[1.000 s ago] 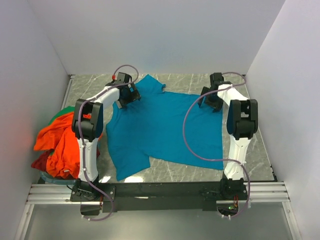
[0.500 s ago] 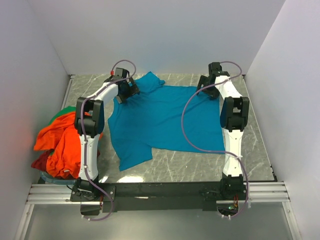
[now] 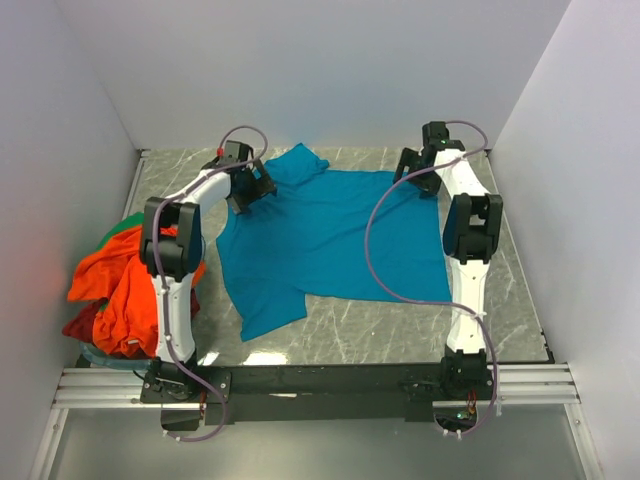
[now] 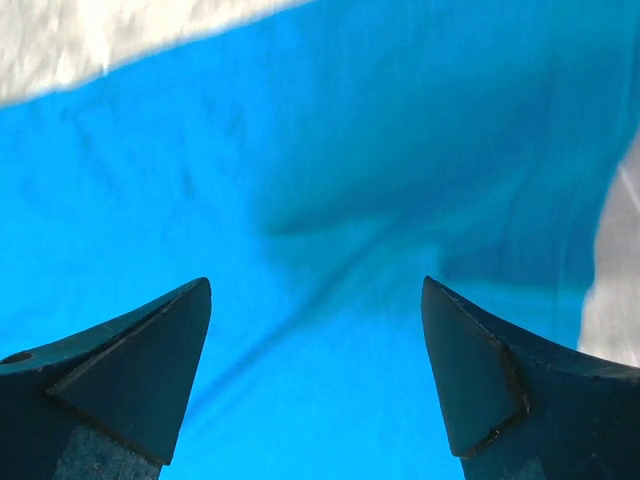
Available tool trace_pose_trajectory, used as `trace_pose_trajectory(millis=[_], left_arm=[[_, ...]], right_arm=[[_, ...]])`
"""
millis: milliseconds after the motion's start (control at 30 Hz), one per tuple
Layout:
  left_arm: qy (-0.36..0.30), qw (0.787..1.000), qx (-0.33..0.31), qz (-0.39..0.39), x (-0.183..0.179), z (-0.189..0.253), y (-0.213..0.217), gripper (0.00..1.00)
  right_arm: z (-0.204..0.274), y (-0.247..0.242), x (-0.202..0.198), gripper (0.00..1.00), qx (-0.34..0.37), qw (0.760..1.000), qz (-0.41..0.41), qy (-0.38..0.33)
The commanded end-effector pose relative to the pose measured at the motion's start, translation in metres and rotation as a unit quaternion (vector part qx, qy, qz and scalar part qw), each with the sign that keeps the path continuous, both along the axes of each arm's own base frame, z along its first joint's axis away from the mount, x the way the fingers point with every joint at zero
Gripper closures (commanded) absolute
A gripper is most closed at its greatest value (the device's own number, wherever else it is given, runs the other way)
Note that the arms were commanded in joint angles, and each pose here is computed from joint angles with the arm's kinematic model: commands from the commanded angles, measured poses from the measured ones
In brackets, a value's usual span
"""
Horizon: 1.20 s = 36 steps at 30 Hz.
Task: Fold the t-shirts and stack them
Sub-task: Fold the tshirt
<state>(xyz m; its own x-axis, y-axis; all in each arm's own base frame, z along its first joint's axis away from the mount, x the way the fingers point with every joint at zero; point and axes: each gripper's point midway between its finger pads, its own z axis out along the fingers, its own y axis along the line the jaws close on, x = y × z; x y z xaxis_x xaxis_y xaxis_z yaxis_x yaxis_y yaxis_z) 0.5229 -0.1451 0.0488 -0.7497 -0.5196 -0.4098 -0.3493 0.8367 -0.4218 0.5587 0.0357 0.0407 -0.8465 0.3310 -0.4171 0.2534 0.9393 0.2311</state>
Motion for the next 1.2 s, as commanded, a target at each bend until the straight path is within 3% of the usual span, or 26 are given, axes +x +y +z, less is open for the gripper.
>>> trace_pose_trajectory(millis=[0,33,67,133,167,200,233,267,300,367,400,600,833,1167], left_arm=[[-0.054,0.998,-0.020,-0.005,-0.016,0.067,-0.001,0.01],[-0.040,0.999,-0.023,-0.004,-0.033,0.058,0.000,0.01],[-0.068,0.997,-0.032,-0.003,-0.040,0.083,0.000,0.01],[-0.049,0.998,-0.031,0.001,-0.071,0.071,0.000,0.00],[-0.069,0.997,-0.034,0.004,-0.084,0.090,0.000,0.01],[-0.045,0.999,-0.026,0.017,-0.106,0.072,0.005,0.01],[-0.046,0.999,-0.019,0.017,-0.119,0.072,0.000,0.01],[-0.064,0.998,-0.018,0.022,-0.133,0.087,0.002,0.01],[-0.043,0.999,-0.012,0.026,-0.155,0.070,0.004,0.01],[-0.053,0.998,-0.007,0.022,-0.183,0.078,0.000,0.01],[-0.029,0.999,0.000,0.021,-0.206,0.061,0.002,0.01],[0.000,1.000,-0.007,0.024,-0.288,0.045,0.003,0.01],[0.043,0.998,-0.054,0.010,-0.347,0.029,-0.013,0.01],[0.130,0.990,-0.008,0.059,-0.399,0.002,0.002,0.04]], right_arm=[[0.104,-0.004,-0.007,0.08,-0.004,0.996,0.003,-0.088],[0.096,-0.005,-0.021,0.08,-0.004,0.997,-0.001,-0.073],[0.102,-0.006,-0.028,0.08,-0.005,0.997,-0.005,-0.078],[0.117,-0.005,-0.052,0.08,-0.002,0.995,-0.012,-0.096],[0.121,-0.004,-0.061,0.07,0.000,0.995,-0.015,-0.102],[0.150,-0.002,-0.068,0.08,0.008,0.989,-0.020,-0.144],[0.128,0.000,-0.090,0.07,0.012,0.992,-0.021,-0.121],[0.149,0.003,-0.099,0.07,0.021,0.988,-0.018,-0.154],[0.130,0.006,-0.118,0.07,0.029,0.990,-0.024,-0.134],[0.131,0.009,-0.136,0.07,0.038,0.989,-0.026,-0.142],[0.148,0.012,-0.145,0.07,0.045,0.984,-0.024,-0.169],[0.137,0.020,-0.203,0.06,0.067,0.981,-0.020,-0.180],[0.120,0.030,-0.228,0.06,0.087,0.982,0.004,-0.169],[0.107,0.033,-0.236,0.06,0.090,0.984,0.019,-0.153]])
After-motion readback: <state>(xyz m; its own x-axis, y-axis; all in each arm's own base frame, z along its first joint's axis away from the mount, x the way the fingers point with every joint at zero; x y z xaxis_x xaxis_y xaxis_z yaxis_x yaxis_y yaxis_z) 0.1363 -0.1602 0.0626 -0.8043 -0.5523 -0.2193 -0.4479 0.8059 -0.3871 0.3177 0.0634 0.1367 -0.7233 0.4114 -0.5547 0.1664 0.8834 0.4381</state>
